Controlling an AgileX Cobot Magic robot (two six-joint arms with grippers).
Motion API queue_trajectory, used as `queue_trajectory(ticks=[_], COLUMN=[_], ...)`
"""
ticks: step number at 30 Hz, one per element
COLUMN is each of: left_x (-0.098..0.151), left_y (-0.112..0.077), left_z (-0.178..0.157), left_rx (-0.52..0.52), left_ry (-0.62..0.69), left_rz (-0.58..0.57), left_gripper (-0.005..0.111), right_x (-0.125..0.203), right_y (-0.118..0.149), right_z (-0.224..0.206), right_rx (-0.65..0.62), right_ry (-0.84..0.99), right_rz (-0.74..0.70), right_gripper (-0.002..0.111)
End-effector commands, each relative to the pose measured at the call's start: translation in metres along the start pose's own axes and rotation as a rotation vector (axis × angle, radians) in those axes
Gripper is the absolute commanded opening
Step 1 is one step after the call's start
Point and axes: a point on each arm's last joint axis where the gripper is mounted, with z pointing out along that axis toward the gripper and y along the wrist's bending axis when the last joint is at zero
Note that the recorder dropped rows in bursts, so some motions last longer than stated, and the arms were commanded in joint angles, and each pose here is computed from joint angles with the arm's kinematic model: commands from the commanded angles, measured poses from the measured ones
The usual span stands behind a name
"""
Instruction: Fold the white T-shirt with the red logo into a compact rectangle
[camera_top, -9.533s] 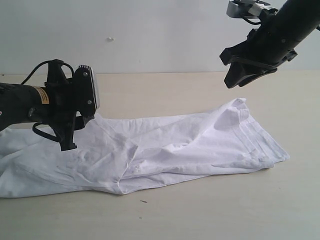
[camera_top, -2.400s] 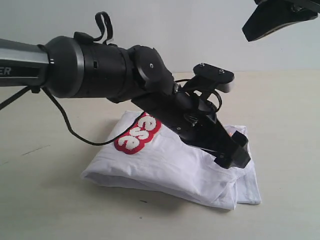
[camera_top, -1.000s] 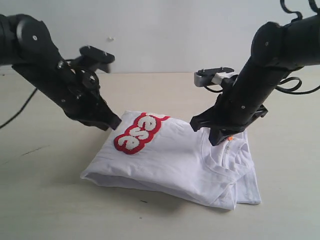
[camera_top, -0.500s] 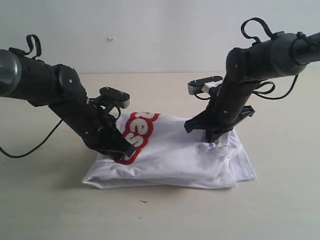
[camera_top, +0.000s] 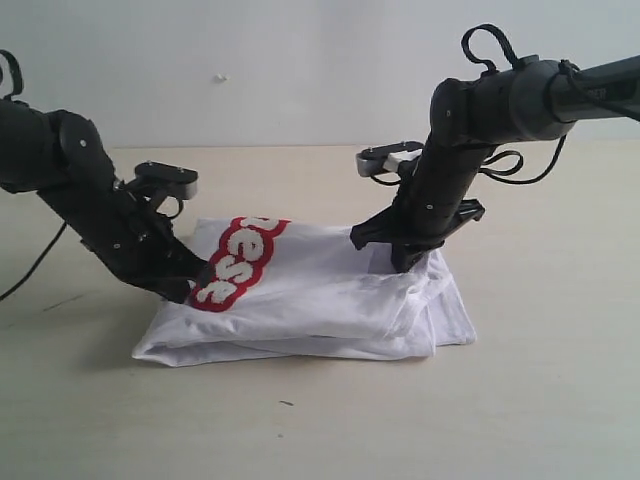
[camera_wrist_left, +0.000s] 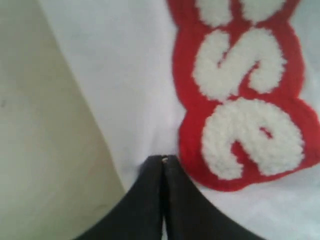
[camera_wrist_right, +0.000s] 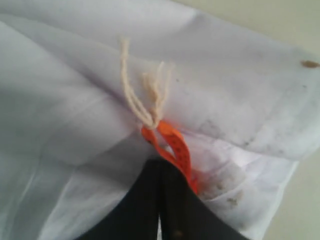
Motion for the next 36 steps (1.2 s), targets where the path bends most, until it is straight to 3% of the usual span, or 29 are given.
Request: queue_trajectory(ticks=[1,10,15,18,23,26,28,32,36], left_x=[0.001,-0.022,-0.029,-0.032,-0.040,-0.050,-0.058,-0.062,-0.056], left_y=[0.014,-0.011,-0.040,-0.070,-0.124,-0.171,-0.187,-0.189,-0.168], left_z=[-0.017,-0.078,-0.095,-0.085,-0.055,-0.024,-0.009,0.018,0.042], left_rx=[0.017,0.142,0.315,0.347,0.284,0.359,0.393,0.392,0.336], left_ry=[-0.051,-0.342,-0.449,-0.446,-0.453,-0.400,-0.377,-0.341,-0.251], left_rz=[-0.011,0.041,0.099,0.166,0.293,0.306,0.304,0.285,0.278], left_gripper=[0.000,0.000,0.000,0.000,0.000,0.000,0.000,0.000,0.000], right_x=[-0.003,-0.002,0.010,0.019,0.036,0.042,0.044,0.043,0.044], right_y=[0.004,0.017,0.026,0.033,0.039,0.040,0.041,0.040,0.040], right_z=[-0.034,-0.125,-0.195,-0.223,-0.255,-0.259,-0.258,-0.254,-0.254], right_rx=[-0.025,-0.029,-0.024,-0.055,-0.073,-0.079,-0.081,-0.081,-0.081], right_ry=[-0.050,-0.216,-0.371,-0.428,-0.456,-0.424,-0.407,-0.401,-0.390], right_rz=[-0.024,-0.073,-0.094,-0.089,-0.101,-0.107,-0.108,-0.105,-0.107], right_gripper=[0.000,0.000,0.000,0.000,0.000,0.000,0.000,0.000,0.000])
